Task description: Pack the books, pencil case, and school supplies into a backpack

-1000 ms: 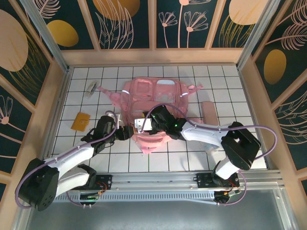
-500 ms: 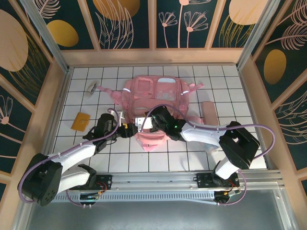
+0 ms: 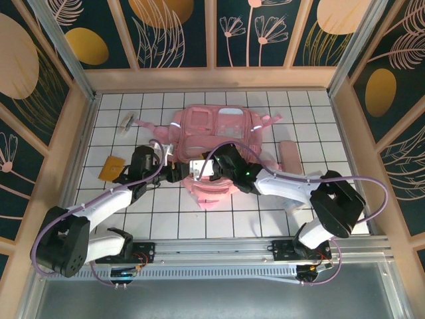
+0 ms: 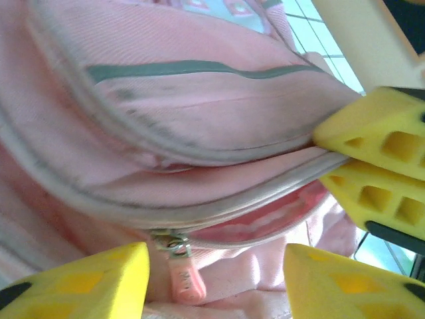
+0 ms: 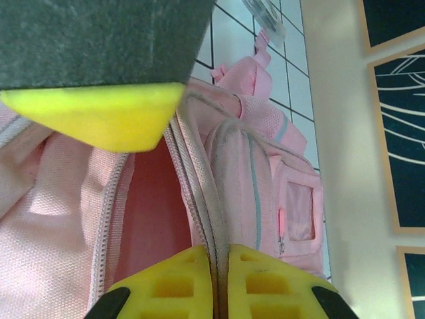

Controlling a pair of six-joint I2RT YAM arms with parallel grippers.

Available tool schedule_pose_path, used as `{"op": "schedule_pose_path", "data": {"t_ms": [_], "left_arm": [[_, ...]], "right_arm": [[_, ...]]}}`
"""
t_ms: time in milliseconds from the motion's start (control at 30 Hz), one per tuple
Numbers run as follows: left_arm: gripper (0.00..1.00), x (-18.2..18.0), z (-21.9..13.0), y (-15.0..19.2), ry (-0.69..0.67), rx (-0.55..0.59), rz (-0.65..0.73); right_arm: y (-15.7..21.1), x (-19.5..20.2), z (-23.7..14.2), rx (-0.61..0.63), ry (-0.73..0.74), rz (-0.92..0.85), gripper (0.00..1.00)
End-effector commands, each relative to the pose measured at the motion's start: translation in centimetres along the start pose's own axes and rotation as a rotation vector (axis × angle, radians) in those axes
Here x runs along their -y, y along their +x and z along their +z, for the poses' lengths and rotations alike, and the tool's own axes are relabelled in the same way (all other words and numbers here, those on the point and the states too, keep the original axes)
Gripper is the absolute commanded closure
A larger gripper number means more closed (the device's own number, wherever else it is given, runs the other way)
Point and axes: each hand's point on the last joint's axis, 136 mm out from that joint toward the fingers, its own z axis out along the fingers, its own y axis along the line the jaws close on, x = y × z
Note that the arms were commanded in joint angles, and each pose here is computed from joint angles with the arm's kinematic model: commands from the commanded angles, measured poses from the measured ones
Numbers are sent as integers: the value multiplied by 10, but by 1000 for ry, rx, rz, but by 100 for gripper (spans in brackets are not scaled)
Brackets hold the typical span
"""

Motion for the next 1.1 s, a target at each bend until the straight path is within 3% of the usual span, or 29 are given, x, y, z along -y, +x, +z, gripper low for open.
{"op": "schedule_pose_path", "data": {"t_ms": [0,133,333,400,467,500,900,1067], "left_arm": [[39,9,3,-7,43,-13,89],[50,-7,14,6,-3,-99,76],[58,-20,25,25,-23,-180,1],[71,-19,26,26,-13,-183,2],[95,-18,27,23,-9,-177,16],[100,-18,26,21,-12,-173,26],[100,34,-5,13,208,-85,266],[100,23,-5,5,145,-24,293]], "right_arm": [[-28,20,-19,118,18,-17,100],[-31,25,-22,133,18,-2,100],[-27,41,-28,134,53,44,100],[-28,41,-30,141,53,45,100],[-28,41,-31,145,48,43,100],[-27,40,-32,142,48,40,100],[17,12,-60,97,-72,-96,100],[18,26,-86,129,-36,-88,100]]}}
